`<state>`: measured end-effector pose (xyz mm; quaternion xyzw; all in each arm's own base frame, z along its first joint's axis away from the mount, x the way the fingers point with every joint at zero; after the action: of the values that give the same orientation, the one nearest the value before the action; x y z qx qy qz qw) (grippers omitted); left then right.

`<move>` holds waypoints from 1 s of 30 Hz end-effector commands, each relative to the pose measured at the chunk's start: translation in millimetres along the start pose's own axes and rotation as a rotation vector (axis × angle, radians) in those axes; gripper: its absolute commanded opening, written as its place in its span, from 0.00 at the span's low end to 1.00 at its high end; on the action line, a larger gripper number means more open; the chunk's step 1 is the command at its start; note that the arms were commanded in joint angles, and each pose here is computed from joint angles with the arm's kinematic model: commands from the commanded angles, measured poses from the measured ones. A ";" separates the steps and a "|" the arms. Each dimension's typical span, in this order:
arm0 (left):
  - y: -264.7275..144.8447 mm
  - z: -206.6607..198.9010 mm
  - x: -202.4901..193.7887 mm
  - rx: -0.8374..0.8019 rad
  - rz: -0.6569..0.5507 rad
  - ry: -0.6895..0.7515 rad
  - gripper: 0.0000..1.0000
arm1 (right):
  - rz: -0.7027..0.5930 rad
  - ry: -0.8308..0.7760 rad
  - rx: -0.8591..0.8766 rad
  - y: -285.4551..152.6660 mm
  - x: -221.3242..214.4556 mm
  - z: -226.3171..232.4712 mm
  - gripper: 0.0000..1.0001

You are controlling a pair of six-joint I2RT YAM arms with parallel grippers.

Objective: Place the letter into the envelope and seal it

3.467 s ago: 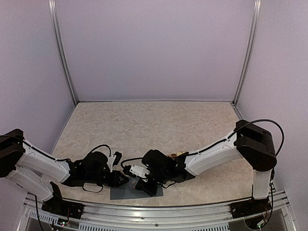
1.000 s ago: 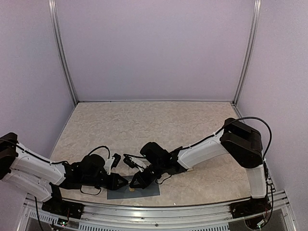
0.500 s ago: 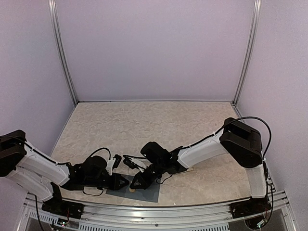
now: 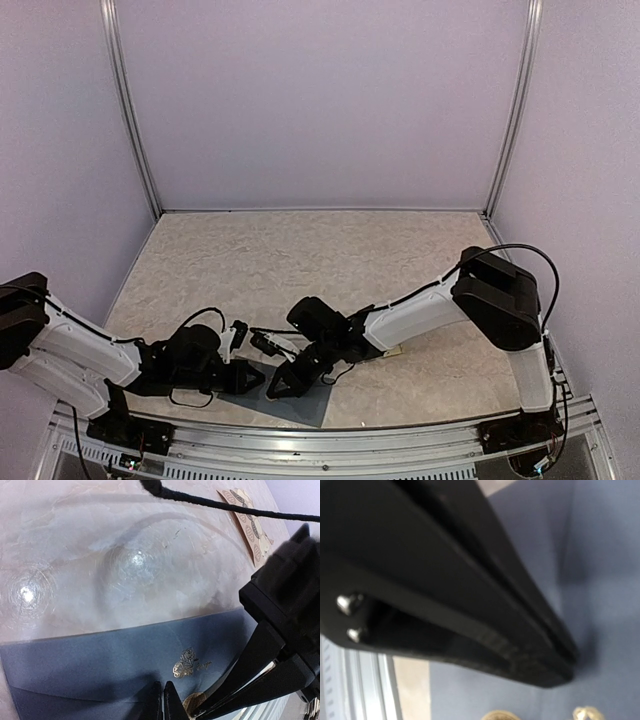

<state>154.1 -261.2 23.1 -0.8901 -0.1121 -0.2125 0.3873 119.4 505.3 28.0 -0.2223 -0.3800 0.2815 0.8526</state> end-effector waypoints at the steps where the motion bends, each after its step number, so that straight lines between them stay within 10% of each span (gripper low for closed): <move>1: -2.2 29.1 -16.6 0.114 0.043 -0.006 0.03 | 0.118 0.045 -0.011 15.2 -35.0 -6.6 0.00; 18: -4.9 23.4 -10.8 0.096 0.021 -0.009 0.05 | 0.119 -0.009 0.020 11.5 -30.3 12.1 0.10; 30: -79.9 -12.0 98.1 0.083 -0.420 0.022 0.68 | -0.214 -0.083 -0.133 -99.3 30.9 27.9 0.70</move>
<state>179.5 -237.3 92.0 -0.8647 -0.2181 -0.2654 0.3664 107.0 467.2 80.4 -0.2206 -0.4148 0.2565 0.8447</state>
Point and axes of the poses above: each gripper's point midway between its finger pads, its own y axis out along the fingers, its own z axis along the line the jaws close on, x = y × z, the point moved 1 cm from there along -y, back along the fingers, and after that the axes turned 3 degrees about -y, right-handed, at the moved point
